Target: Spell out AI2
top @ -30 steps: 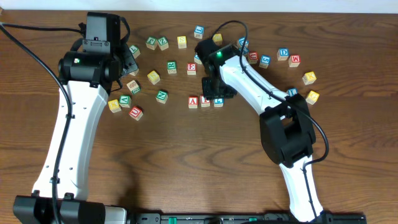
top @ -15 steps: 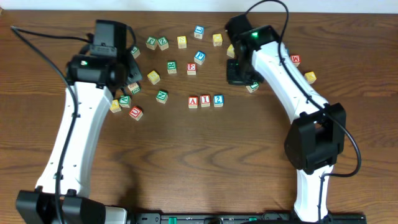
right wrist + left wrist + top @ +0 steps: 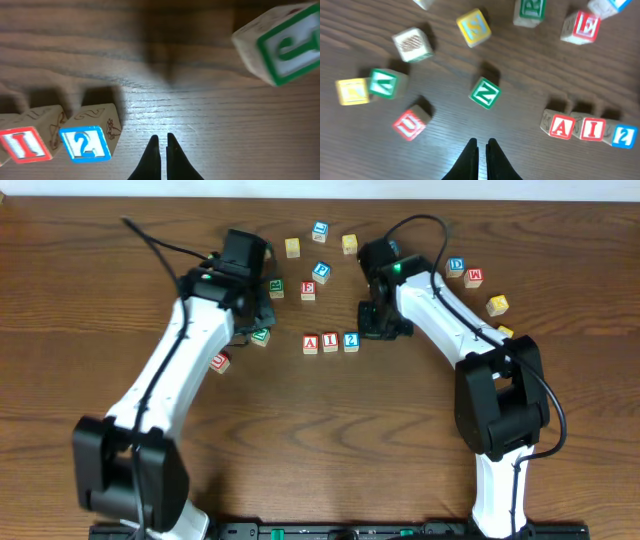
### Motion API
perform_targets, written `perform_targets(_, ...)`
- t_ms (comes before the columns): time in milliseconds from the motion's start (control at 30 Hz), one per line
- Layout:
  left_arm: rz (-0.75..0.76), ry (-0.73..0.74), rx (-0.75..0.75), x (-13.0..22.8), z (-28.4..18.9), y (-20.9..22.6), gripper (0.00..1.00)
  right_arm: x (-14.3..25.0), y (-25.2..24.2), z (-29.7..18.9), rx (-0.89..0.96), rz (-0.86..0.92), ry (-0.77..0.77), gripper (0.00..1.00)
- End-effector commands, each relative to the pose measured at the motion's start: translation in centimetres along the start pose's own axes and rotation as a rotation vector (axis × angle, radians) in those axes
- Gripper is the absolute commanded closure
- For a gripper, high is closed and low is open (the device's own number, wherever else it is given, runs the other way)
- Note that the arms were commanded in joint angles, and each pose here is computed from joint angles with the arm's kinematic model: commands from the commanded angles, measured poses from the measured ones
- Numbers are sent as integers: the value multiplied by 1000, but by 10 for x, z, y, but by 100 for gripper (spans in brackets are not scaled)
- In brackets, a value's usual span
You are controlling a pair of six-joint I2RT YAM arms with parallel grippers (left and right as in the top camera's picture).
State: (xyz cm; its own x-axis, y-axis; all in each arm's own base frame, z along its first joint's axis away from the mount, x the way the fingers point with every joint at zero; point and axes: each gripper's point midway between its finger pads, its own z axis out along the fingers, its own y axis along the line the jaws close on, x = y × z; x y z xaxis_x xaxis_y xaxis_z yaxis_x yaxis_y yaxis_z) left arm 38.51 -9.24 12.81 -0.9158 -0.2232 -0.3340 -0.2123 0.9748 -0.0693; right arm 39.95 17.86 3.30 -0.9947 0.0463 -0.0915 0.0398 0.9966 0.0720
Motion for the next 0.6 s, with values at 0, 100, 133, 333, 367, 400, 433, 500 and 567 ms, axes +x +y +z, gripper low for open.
perform_targets(0,27,69,-5,16,23,-9,93,8,2,12,-15,-11,23,99)
perform_targets(100,38,98,-17,22,33,-11,92,11,3,21,-31,-11,25,99)
perform_targets(133,36,105,-22,24,36,-11,92,12,3,22,-31,-11,25,99)
perform_targets(333,21,166,14,34,52,-19,93,12,4,23,-37,-11,22,98)
perform_targets(367,20,174,22,36,56,-21,92,12,4,23,-37,-11,21,98)
perform_targets(400,20,180,27,38,59,-22,92,12,4,23,-37,-11,22,97)
perform_targets(433,20,186,28,39,63,-23,93,12,4,23,-37,-11,21,97)
perform_targets(500,20,195,31,40,69,-24,93,12,4,23,-37,-11,22,96)
perform_targets(567,20,204,40,42,76,-27,93,12,4,23,-37,-11,22,96)
